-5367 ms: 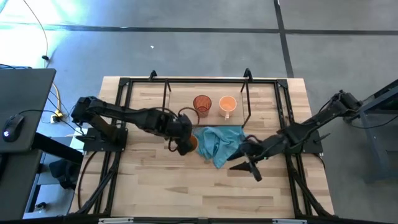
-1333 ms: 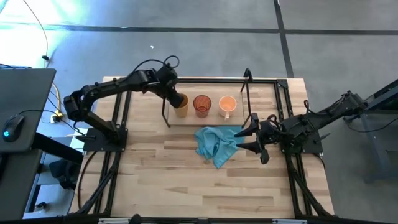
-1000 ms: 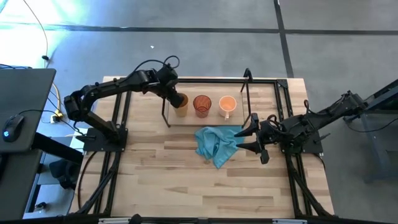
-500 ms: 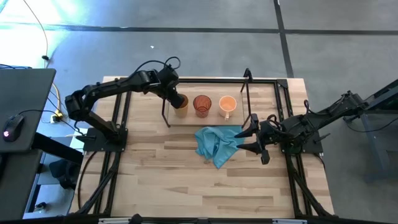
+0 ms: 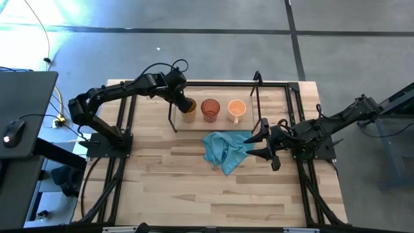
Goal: Stack small to large cups/mugs on shelf
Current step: Put the yellow cup on the shelf, then return to Home Position
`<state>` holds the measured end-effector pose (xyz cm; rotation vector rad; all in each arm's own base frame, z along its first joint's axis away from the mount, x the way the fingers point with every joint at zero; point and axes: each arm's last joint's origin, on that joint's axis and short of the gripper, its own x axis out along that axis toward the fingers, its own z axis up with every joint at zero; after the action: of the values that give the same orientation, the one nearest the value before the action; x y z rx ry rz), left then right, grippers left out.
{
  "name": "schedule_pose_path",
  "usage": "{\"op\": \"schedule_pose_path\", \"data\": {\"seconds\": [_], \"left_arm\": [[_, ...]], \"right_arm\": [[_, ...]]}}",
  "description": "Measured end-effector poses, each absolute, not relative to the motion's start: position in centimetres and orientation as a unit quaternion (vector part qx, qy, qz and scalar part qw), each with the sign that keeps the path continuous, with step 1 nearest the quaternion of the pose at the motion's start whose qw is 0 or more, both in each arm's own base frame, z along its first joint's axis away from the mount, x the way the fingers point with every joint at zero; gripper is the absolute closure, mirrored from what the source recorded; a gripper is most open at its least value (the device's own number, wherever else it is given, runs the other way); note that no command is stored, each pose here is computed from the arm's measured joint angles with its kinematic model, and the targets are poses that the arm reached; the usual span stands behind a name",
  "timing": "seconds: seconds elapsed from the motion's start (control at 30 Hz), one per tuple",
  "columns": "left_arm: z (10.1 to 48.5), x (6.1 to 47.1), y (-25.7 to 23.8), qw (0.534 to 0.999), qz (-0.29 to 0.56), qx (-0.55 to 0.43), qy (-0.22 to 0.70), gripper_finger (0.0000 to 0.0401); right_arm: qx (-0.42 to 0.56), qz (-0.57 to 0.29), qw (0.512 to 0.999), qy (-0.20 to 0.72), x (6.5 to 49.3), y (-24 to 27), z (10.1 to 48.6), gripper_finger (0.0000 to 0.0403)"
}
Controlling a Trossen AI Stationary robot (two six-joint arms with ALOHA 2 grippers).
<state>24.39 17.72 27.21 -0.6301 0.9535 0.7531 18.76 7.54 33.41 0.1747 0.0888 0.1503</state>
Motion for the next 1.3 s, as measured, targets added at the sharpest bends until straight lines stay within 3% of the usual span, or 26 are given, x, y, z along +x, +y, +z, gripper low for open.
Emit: {"op": "schedule_pose_path", "data": {"seconds": [0.37,1.3], "left_arm": [[27.26,24.54,17.73,0.783,0.333,-0.293,0.436,0.039],[27.37,24.67,17.79,0.788,0.328,-0.297,0.428,0.0282]], "right_arm": [[0.084,0.074,0.992,0.053,18.75,7.53,33.23,0.0233],[0.083,0.074,0.992,0.054,18.75,7.53,33.2,0.0233]]}}
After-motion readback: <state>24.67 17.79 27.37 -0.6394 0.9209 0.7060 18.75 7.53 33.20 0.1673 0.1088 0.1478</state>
